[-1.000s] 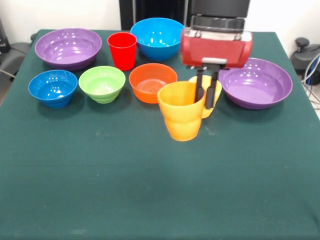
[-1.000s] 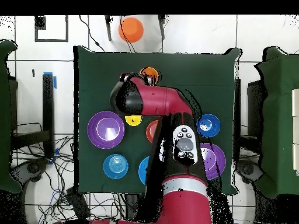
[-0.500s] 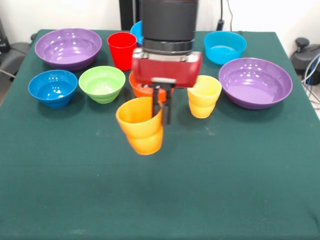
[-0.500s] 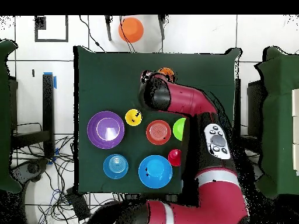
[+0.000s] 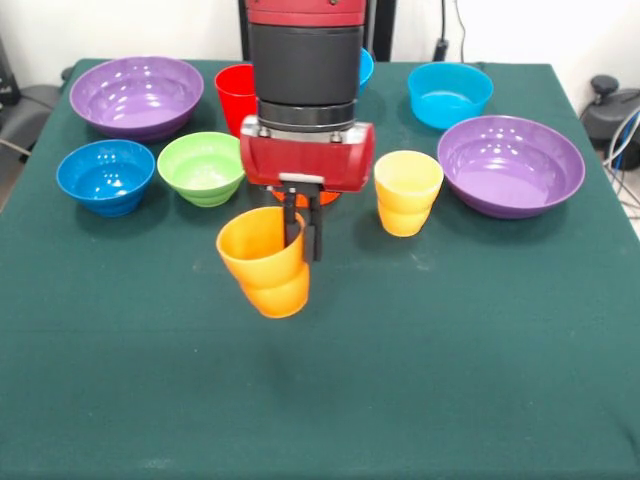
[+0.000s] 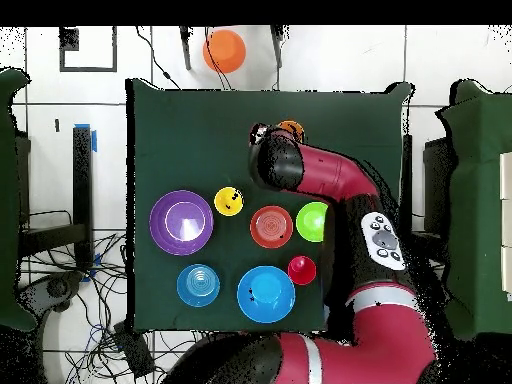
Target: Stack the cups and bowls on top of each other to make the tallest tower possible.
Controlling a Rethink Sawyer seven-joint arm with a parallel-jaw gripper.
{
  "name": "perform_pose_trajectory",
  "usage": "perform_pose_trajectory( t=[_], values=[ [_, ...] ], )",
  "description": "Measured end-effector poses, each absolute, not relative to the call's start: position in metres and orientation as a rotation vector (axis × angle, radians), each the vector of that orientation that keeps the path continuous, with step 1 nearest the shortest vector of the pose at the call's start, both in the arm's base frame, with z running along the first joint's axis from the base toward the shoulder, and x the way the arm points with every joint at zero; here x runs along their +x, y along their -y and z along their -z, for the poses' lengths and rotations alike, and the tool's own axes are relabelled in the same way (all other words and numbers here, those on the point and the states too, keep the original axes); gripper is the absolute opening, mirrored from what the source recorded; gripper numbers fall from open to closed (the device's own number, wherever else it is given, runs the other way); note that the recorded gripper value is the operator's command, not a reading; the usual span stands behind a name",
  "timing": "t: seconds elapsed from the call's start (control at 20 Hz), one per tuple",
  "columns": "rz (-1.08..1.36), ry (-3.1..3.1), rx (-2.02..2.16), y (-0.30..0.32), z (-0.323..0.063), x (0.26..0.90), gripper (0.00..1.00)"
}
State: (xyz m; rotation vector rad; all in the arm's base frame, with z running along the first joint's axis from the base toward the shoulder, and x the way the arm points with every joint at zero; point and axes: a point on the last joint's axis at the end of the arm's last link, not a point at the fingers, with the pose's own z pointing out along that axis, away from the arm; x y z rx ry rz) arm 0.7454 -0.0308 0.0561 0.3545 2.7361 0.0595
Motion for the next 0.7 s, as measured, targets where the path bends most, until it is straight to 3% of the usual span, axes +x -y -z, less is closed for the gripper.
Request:
perform_pose_trajectory(
  t=[0.7],
  values=[
    [-0.003, -2.743, 0.152, -0.056, -0.059, 0.747, 0.00]
  ],
)
